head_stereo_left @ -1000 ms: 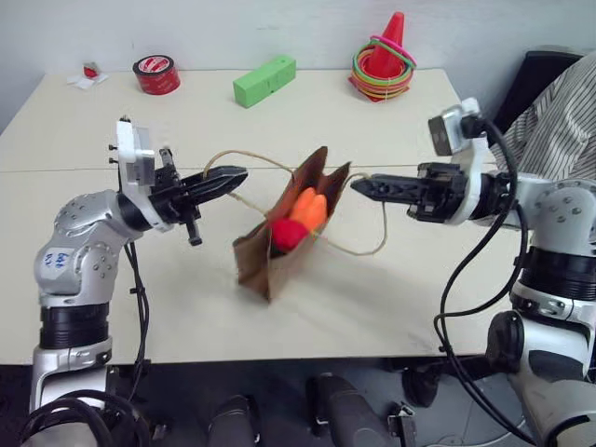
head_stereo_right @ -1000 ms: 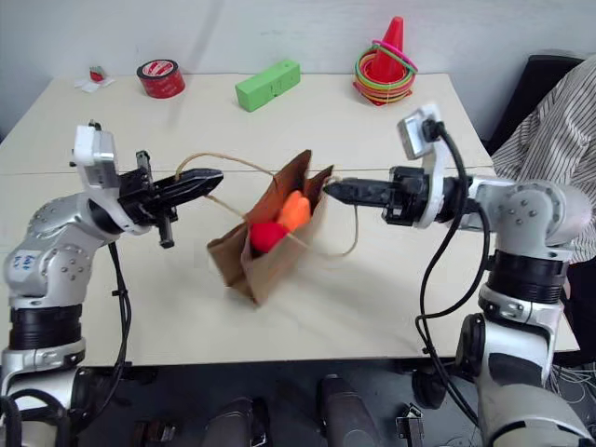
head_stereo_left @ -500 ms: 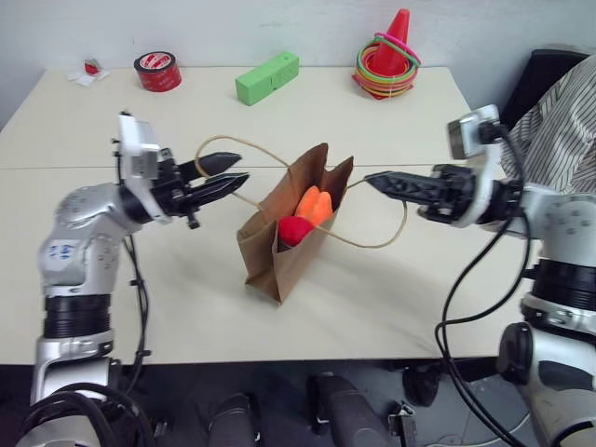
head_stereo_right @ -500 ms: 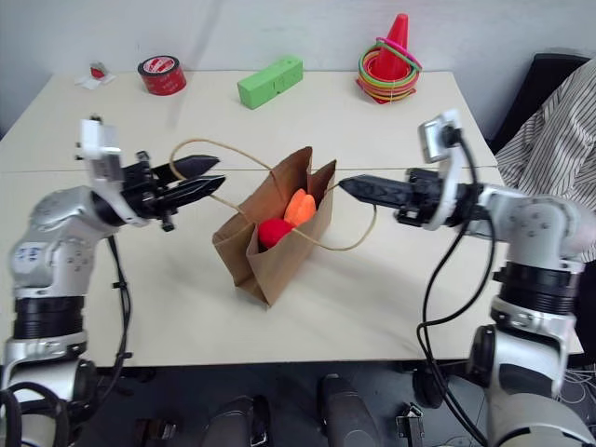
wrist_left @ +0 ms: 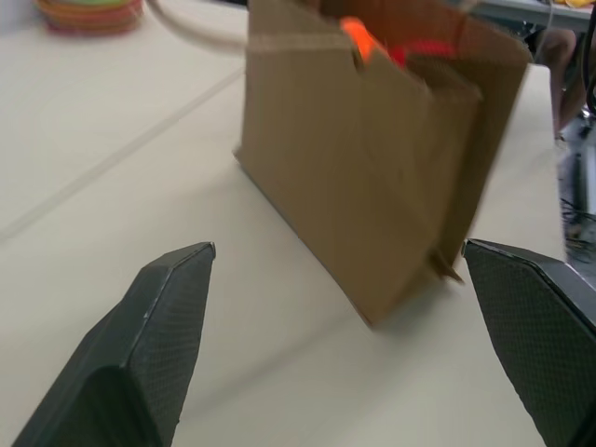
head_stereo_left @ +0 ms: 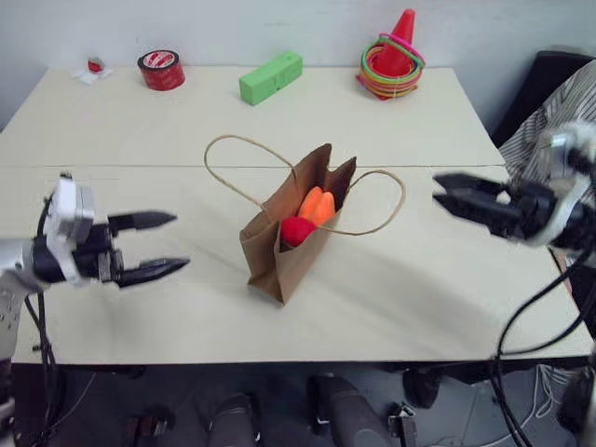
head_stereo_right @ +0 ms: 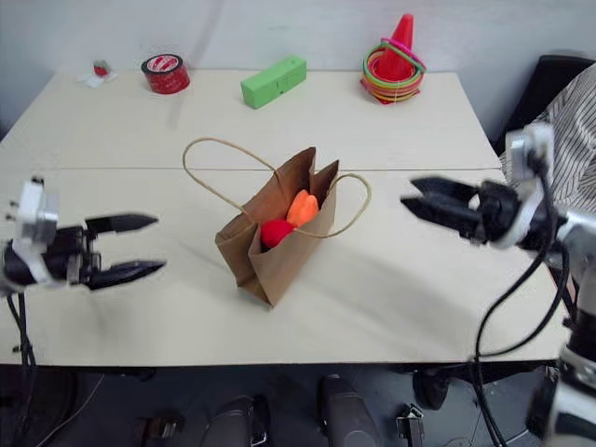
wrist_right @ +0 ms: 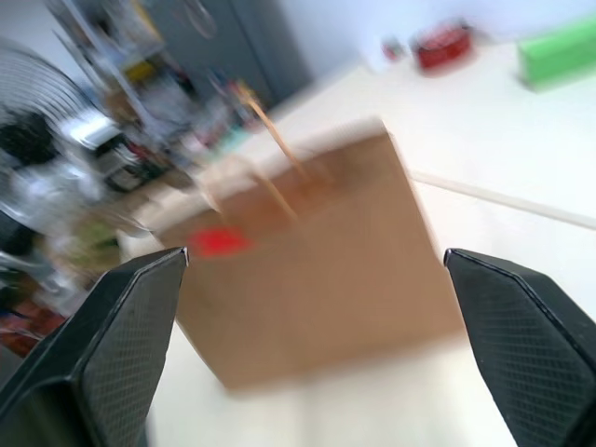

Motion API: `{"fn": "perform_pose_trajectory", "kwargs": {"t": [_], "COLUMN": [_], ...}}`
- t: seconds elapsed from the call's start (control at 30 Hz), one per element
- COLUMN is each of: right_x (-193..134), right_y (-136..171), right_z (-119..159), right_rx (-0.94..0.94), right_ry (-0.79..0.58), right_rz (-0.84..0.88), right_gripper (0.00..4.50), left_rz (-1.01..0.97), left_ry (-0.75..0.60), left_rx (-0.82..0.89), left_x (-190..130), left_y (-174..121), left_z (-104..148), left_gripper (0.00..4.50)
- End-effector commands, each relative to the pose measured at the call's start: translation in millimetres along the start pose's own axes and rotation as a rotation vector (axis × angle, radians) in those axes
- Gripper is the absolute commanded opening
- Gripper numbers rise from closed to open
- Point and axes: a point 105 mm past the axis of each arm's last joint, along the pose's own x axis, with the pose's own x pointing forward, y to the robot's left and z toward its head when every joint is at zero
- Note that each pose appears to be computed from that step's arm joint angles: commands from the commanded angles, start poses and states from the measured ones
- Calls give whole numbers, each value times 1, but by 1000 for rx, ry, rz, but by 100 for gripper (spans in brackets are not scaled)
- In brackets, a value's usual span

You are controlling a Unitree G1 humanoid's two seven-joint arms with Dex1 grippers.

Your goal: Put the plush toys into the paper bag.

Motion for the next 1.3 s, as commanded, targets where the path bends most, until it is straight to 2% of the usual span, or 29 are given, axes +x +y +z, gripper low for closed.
{"fn": "perform_pose_trajectory", "kwargs": {"t": [0.03,0.1,0.17,0.27,0.37,0.47,0.63,0.87,0.97,1.3], "right_x": [12,23,33,64,88,116,155,175,178,162], "right_y": [5,12,18,45,57,69,74,81,86,77], "right_z": [-42,-66,-72,-87,-95,-108,-107,-108,-113,-117], "right_rx": [-362,-453,-481,-531,-522,-544,-574,-580,-571,-563], "right_ry": [144,141,84,13,-25,-23,-55,-55,-45,-18], "right_rz": [36,96,131,265,308,354,332,340,352,313], "right_gripper": [359,285,216,108,2,2,2,2,0,0], "left_rz": [-31,-28,-20,-21,7,65,85,107,181,126], "left_ry": [-78,-123,-146,-176,-203,-229,-283,-328,-304,-356], "left_rx": [48,33,27,0,11,8,0,-6,46,55], "left_x": [10,21,31,54,69,78,90,108,117,119], "left_y": [-24,-34,-41,-54,-58,-53,-51,-50,-38,-28], "left_z": [16,16,16,17,19,19,25,29,21,27], "left_gripper": [450,450,450,450,450,450,450,450,391,74]}}
